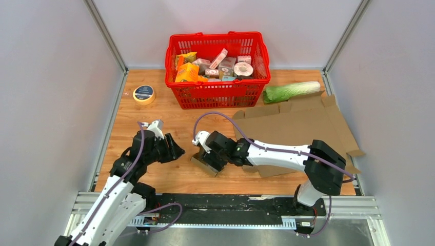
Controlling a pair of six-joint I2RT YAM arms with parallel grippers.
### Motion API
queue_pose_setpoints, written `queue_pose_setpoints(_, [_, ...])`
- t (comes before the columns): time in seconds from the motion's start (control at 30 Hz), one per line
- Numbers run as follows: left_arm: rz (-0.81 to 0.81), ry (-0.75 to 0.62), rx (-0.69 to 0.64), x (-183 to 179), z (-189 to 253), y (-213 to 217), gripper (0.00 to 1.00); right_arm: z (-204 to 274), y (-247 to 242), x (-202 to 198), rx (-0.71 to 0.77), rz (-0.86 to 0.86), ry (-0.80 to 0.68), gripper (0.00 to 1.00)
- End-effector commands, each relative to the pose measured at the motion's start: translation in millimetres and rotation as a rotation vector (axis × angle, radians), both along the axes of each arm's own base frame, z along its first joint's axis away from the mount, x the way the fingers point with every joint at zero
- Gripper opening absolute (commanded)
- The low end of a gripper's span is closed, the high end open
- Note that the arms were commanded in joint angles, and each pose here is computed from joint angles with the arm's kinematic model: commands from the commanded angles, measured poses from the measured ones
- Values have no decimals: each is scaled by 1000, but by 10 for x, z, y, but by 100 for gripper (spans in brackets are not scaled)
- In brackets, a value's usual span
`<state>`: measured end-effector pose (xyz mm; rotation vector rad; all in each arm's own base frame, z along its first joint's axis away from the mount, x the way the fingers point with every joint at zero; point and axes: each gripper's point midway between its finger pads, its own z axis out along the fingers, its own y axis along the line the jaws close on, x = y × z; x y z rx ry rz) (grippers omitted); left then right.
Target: Fold the paper box
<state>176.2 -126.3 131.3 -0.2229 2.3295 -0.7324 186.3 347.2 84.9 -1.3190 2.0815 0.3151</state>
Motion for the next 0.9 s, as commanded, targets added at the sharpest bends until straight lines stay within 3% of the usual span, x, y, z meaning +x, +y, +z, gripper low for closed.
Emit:
queue_pose_setpoints(0.0, [-56,-159,42,291,352,-92,54,-80,-65,-254,33,-33,178,68])
queue_pose_setpoints(0.07, [-65,-149,37,329,290,-130,53,27,-32,-281,92,-28,205,75])
queue_pose_setpoints(0.13, [-54,-121,-15,339,181,-200,42,78,-25,-265,138,-36,247,75])
queue_pose_setpoints(0.23, [-7,-66,-48,285,23,-215,41,107,-24,-243,158,-35,266,76])
queue_pose_setpoints(0.37, [106,-16,-37,109,-102,-26,66,143,11,-272,177,-31,287,75])
queue_pose_setpoints(0.5, [118,-25,-64,55,-148,-14,64,424,132,-477,253,21,292,80])
queue_pose_setpoints(0.6, [90,-60,-111,101,-17,-105,56,598,89,-471,286,-46,299,85])
queue_pose_setpoints(0.67, [63,-71,-146,138,78,-191,55,657,54,-524,299,-95,343,86])
queue_pose_setpoints(0.77, [24,-95,-172,239,240,-304,67,700,111,-614,361,-139,424,85])
queue_pose_setpoints(0.87, [-50,-102,-188,332,344,-459,68,625,217,-555,391,-170,435,81])
